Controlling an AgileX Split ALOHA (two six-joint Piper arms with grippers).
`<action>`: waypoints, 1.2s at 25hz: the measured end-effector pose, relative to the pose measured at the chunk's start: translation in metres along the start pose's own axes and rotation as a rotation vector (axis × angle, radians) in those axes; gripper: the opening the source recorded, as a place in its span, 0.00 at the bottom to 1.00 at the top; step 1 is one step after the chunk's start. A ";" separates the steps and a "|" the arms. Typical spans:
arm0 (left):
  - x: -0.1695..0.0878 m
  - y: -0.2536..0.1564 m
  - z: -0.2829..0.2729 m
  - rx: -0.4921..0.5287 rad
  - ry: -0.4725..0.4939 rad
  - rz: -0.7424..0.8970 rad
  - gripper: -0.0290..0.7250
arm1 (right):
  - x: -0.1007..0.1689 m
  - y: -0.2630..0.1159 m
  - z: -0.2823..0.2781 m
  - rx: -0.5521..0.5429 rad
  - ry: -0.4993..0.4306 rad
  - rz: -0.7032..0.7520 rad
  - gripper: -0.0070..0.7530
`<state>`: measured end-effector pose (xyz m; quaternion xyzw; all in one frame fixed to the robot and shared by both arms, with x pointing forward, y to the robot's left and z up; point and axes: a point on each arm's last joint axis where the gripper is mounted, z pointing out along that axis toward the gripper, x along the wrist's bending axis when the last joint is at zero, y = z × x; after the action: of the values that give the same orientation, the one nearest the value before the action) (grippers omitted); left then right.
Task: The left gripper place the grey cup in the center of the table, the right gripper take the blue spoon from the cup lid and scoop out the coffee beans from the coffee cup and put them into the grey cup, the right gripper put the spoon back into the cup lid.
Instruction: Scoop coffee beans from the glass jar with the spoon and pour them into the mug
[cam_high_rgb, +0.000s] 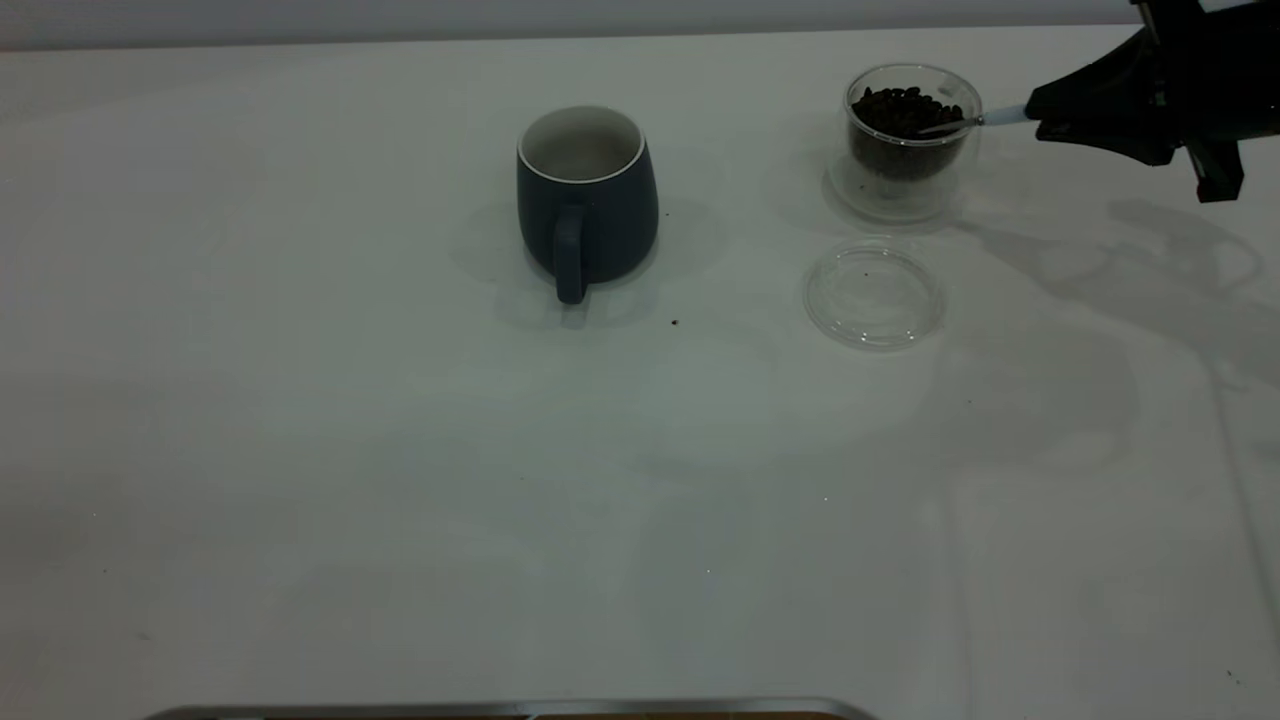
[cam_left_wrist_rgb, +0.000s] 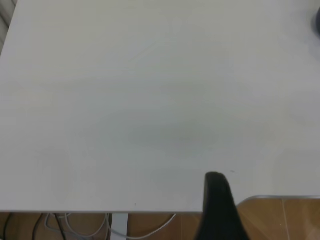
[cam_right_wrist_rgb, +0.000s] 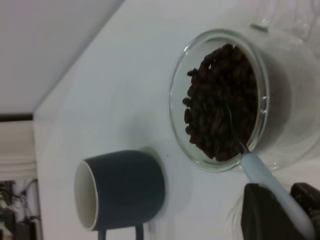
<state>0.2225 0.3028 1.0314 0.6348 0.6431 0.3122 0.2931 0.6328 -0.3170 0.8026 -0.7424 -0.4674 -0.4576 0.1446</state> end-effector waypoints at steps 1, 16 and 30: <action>0.000 0.000 0.000 0.000 0.000 0.000 0.79 | -0.002 0.001 -0.002 -0.004 0.003 0.007 0.16; 0.000 0.000 0.000 0.000 0.000 0.000 0.79 | -0.006 0.011 -0.021 -0.030 0.115 0.055 0.16; 0.000 0.000 0.000 0.000 0.000 0.003 0.79 | 0.003 0.009 -0.026 0.005 0.239 0.051 0.16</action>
<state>0.2225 0.3028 1.0314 0.6359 0.6421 0.3127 0.2926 0.6266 -0.3363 0.8207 -0.6939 -0.4290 -0.5378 0.2128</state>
